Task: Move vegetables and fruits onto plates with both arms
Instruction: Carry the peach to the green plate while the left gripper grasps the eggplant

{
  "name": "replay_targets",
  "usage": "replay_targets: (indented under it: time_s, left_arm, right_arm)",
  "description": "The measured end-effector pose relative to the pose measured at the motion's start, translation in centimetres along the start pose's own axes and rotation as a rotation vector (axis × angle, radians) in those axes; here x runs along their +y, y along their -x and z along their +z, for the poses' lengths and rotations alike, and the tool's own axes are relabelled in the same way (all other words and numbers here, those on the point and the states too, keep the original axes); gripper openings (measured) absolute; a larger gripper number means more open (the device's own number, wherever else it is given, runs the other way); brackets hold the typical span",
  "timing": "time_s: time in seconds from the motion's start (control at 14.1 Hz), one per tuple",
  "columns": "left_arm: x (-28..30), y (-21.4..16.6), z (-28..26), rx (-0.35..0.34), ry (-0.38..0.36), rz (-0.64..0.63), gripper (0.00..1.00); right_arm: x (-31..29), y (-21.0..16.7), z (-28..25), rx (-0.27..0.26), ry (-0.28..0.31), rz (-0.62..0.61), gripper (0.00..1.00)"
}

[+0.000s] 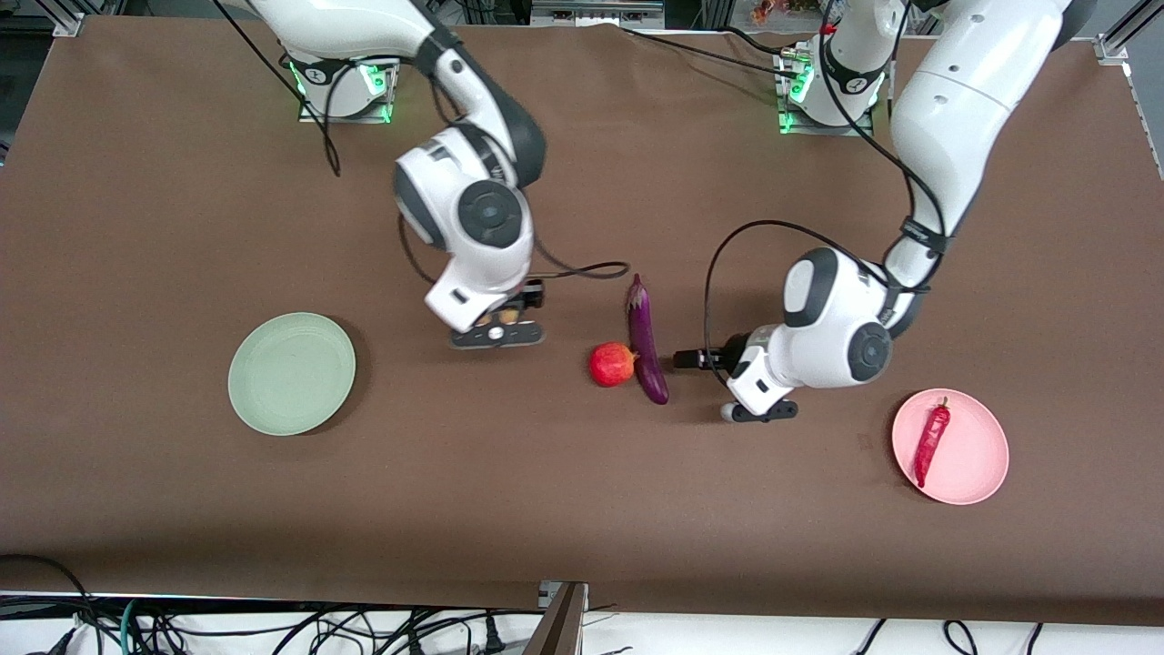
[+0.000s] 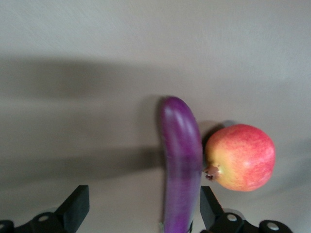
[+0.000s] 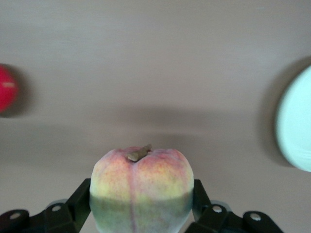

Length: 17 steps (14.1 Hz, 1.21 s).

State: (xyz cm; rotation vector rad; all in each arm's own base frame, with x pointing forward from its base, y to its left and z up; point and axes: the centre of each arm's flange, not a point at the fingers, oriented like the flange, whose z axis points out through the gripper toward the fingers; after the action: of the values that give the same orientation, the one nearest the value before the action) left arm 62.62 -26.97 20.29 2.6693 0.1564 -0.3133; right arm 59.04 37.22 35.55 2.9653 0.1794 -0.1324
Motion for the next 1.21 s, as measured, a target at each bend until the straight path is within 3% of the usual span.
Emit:
replay_targets:
  time_s: [0.43, 0.71, 0.85, 1.07, 1.21]
  left_arm:
    - [4.0, 5.2, 2.2, -0.053, -0.030, 0.076, 1.00]
    - [7.1, 8.5, 5.7, 0.005, -0.055, 0.165, 1.00]
    - [7.1, 8.9, 7.3, 0.028, -0.094, 0.221, 0.83]
    - [6.5, 8.5, 7.6, 0.044, -0.142, 0.272, 0.48]
    - [6.7, 8.6, 7.6, 0.053, -0.157, 0.301, 0.36]
  right_arm:
    - [12.7, -3.5, 2.3, -0.073, 0.003, 0.000, 0.85]
    - [16.7, -5.1, 3.6, -0.047, -0.019, 0.023, 0.85]
    - [20.1, -6.3, 5.3, -0.041, -0.031, 0.019, 0.85]
    - [26.6, -7.8, 8.7, -0.026, -0.054, 0.001, 0.85]
    - [29.6, -8.6, 10.7, 0.000, -0.066, -0.007, 0.85]
